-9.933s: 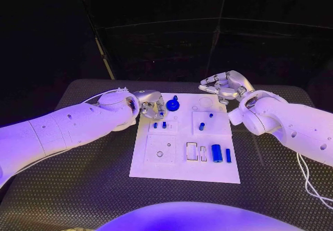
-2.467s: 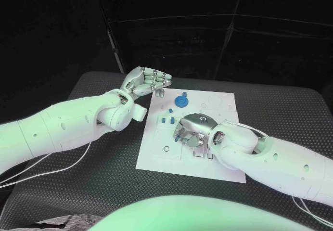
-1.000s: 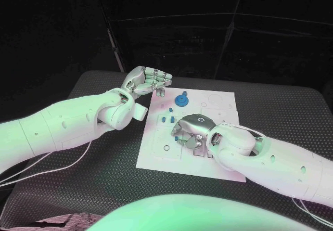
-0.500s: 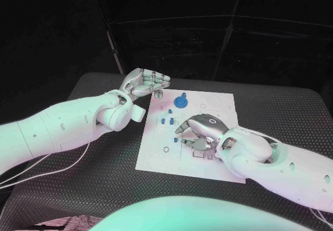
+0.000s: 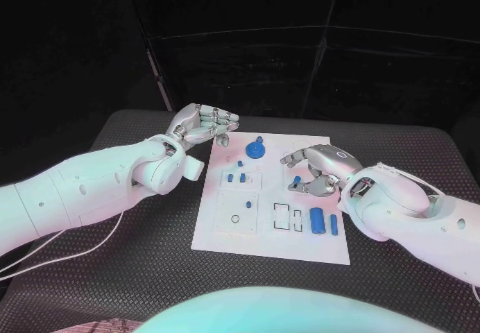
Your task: Assemble the parts on the task board
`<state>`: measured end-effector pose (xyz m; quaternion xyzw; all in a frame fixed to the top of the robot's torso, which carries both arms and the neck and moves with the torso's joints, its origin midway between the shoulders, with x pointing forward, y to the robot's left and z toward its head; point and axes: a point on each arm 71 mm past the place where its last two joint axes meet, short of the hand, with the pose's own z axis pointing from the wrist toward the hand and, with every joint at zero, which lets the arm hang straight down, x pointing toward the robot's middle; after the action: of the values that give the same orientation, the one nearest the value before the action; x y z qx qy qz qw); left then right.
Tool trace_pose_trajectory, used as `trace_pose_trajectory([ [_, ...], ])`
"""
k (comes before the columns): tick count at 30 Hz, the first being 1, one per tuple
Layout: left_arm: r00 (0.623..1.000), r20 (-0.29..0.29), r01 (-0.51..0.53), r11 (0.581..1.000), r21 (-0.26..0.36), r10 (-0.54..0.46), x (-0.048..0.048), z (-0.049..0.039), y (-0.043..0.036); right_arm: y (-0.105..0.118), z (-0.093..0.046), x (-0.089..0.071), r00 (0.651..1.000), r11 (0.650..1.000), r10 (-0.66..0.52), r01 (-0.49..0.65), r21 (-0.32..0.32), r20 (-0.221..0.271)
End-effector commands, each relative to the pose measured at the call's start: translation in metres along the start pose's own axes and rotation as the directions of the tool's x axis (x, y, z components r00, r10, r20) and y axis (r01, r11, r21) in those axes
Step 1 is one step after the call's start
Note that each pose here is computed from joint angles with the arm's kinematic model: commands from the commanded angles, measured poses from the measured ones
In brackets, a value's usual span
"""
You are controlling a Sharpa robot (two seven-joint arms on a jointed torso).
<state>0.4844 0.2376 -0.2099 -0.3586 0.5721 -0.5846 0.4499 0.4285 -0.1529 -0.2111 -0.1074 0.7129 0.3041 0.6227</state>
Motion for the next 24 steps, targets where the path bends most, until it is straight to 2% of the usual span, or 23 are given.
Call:
trace_pose_trajectory([
  [1, 1.0, -0.016, 0.011, 1.0, 0.0, -0.011, 0.0014, 0.0004, -0.0008, -0.007, -0.0006, 0.0026, 0.998, 0.998, -0.013, 0.017, 0.062, -0.062],
  [9, 1.0, -0.017, 0.012, 1.0, -0.001, -0.012, 0.0018, 0.0004, -0.0006, -0.0141, -0.0004, 0.007, 0.991, 0.995, -0.036, 0.047, 0.089, -0.127],
  [24, 1.0, -0.018, 0.013, 1.0, -0.002, -0.013, 0.002, 0.001, 0.0, -0.0143, 0.0046, 0.0098, 0.991, 0.993, -0.034, 0.048, 0.105, -0.132],
])
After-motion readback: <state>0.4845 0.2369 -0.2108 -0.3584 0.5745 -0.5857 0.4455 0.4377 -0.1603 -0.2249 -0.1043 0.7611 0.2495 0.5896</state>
